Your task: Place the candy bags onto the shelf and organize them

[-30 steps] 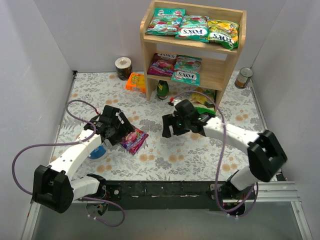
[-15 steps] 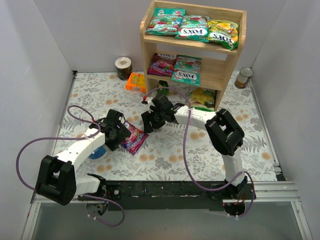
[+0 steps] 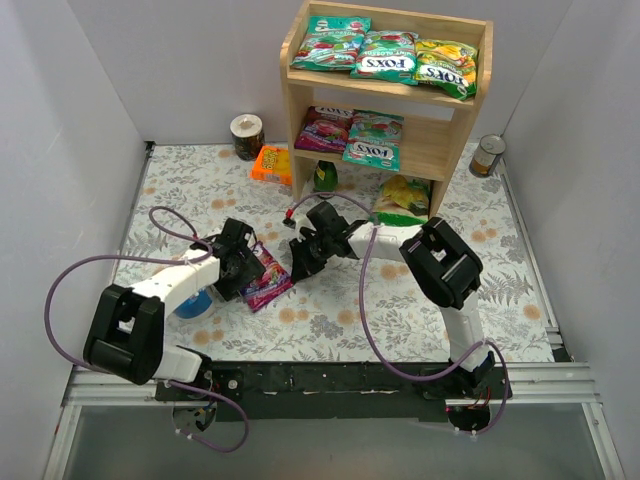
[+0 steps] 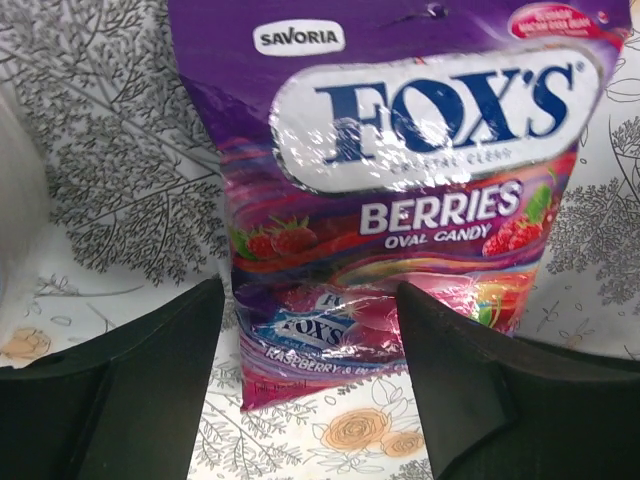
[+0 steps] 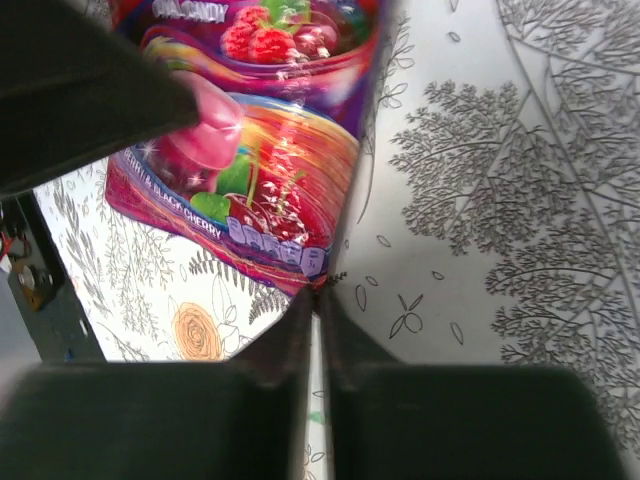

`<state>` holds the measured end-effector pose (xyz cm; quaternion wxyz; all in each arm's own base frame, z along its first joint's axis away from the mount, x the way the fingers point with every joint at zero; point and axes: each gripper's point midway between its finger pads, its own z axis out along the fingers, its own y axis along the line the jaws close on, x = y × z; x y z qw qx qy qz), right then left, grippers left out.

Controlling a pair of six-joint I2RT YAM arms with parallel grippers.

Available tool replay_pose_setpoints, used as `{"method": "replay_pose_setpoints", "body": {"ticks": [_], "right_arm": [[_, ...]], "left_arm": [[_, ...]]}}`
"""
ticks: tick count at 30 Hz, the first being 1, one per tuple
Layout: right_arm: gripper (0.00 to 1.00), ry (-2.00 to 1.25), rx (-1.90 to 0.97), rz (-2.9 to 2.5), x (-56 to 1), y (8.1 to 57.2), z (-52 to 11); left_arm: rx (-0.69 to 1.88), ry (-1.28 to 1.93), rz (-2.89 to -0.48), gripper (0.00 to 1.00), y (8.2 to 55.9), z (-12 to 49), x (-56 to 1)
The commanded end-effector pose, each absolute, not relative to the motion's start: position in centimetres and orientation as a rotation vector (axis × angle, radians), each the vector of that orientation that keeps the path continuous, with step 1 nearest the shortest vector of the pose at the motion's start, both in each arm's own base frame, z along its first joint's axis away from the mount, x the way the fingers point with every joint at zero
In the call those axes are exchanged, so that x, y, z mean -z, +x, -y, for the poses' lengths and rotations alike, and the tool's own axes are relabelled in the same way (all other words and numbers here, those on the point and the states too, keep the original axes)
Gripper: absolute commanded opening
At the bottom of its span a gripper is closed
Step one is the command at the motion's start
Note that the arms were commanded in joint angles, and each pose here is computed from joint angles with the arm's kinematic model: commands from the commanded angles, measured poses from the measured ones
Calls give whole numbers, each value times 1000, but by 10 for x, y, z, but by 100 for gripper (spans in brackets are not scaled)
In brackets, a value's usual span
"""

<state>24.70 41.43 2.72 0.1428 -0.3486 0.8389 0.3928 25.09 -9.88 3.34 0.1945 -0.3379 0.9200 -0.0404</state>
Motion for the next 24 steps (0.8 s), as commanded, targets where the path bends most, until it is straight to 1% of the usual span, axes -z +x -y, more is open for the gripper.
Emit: {"method": "replay_pose_setpoints", "body": {"ticks": [1,4,5,6,7,8,9,10,11,12,14,15,18,19,22,23,24], "right_arm": [[1,-988,-1222,-2393,-37,231,-412],[1,-939,-1226,-2406,-41,223,-403],[1,-920,-1212,-2410,-42,221,-399],[1,-902,-1212,-2384,-55,220,-395],[1,-873,-1189,-2394,-49,214,-385],[1,-818,-1182,-2415,-51,212,-380],[1,-794,-1189,-2371,-69,211,-377],[1,-752,-1144,-2406,-61,206,-366],[1,-691,-1142,-2422,-65,203,-362],[1,-666,-1155,-2379,-80,203,-360],[1,-593,-1128,-2409,-75,196,-350],[1,-555,-1165,-2382,-86,195,-352],[1,-469,-1163,-2401,-90,196,-353],[1,-443,-1149,-2410,-89,199,-353],[1,-356,-1134,-2463,-90,208,-361],[1,-325,-1121,-2485,-87,211,-363],[1,-304,-1134,-2470,-95,217,-369]], "left_arm": [[129,-840,-2588,69,263,104,-31],[177,-745,-2587,69,275,112,-35],[227,-704,-2580,69,283,120,-39],[252,-680,-2579,69,286,124,-40],[285,-659,-2566,69,292,129,-43],[330,-610,-2578,69,295,136,-44],[354,-587,-2578,69,298,141,-45],[389,-564,-2559,69,304,147,-49],[427,-500,-2561,69,306,156,-50],[496,-456,-2558,69,308,169,-55],[540,-396,-2541,70,313,184,-60],[525,-383,-2523,70,321,187,-65],[511,-407,-2524,72,325,187,-71],[450,-447,-2508,73,329,179,-76],[321,-586,-2517,80,321,159,-86],[304,-614,-2521,81,317,155,-88],[296,-644,-2526,84,312,153,-90]]}}
